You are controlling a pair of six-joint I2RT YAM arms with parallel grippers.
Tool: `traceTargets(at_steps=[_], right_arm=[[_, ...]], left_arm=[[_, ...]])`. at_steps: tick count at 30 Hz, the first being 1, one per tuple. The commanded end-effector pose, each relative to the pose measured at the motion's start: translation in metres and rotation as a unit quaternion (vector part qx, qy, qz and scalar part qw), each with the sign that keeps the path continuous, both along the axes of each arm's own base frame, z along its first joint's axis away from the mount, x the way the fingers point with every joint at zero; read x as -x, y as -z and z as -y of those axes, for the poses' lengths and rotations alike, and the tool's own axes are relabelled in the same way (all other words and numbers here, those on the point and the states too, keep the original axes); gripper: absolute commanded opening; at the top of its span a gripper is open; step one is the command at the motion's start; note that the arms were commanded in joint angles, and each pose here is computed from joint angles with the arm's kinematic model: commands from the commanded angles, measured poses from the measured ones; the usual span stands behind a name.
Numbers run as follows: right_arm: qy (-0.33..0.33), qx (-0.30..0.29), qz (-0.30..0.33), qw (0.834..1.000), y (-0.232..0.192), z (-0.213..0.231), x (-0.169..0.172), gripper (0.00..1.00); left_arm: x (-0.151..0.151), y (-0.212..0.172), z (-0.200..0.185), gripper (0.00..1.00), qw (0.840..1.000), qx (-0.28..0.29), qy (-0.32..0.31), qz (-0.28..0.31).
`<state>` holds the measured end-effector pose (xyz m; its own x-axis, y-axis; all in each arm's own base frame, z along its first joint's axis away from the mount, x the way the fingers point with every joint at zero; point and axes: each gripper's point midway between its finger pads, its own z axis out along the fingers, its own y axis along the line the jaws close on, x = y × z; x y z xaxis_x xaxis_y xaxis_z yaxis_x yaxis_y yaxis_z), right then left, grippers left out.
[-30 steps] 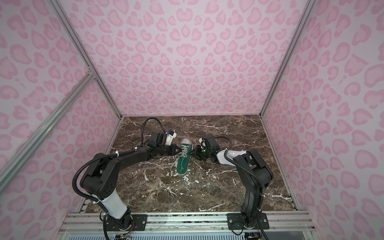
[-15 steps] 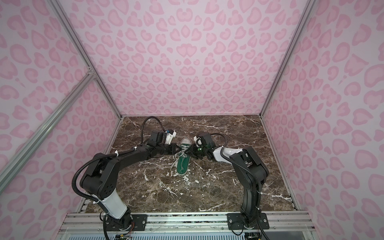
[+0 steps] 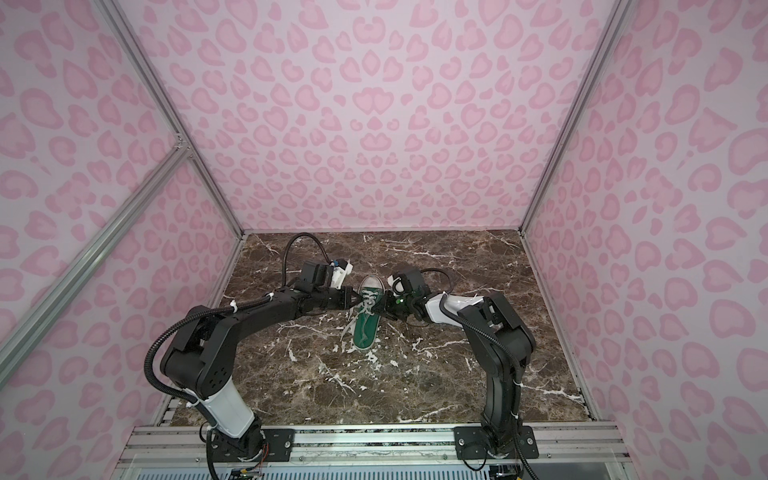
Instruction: Tie the shoes
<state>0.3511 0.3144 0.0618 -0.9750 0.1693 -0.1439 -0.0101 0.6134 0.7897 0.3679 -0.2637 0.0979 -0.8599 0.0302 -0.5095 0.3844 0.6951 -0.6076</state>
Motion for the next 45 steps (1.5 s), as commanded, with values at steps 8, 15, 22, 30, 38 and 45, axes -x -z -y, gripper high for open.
traceTargets(at_steps=[8,15,22,30,38,45], right_arm=[[0.002,-0.004,0.017,1.0,-0.009,0.0,-0.001,0.01],[0.028,0.0,0.02,0.999,-0.01,0.01,-0.002,0.0],[0.035,-0.04,0.019,0.998,-0.016,0.007,-0.002,0.0],[0.03,-0.096,0.015,0.995,-0.025,-0.005,-0.004,0.03],[0.032,-0.102,0.016,0.994,-0.026,-0.005,-0.003,0.07],[0.034,-0.132,0.017,0.991,-0.031,-0.008,-0.003,0.17]], left_arm=[[-0.002,-0.001,0.0,0.06,1.0,-0.002,0.001,0.005],[-0.003,-0.002,0.001,0.06,1.0,-0.004,0.003,0.007],[0.0,0.0,0.004,0.06,1.0,-0.008,0.009,0.004],[0.004,0.001,0.01,0.05,1.0,-0.004,0.014,0.0],[0.006,0.003,0.011,0.05,1.0,-0.006,0.015,-0.003],[0.011,0.007,0.018,0.04,1.0,0.001,0.019,-0.012]])
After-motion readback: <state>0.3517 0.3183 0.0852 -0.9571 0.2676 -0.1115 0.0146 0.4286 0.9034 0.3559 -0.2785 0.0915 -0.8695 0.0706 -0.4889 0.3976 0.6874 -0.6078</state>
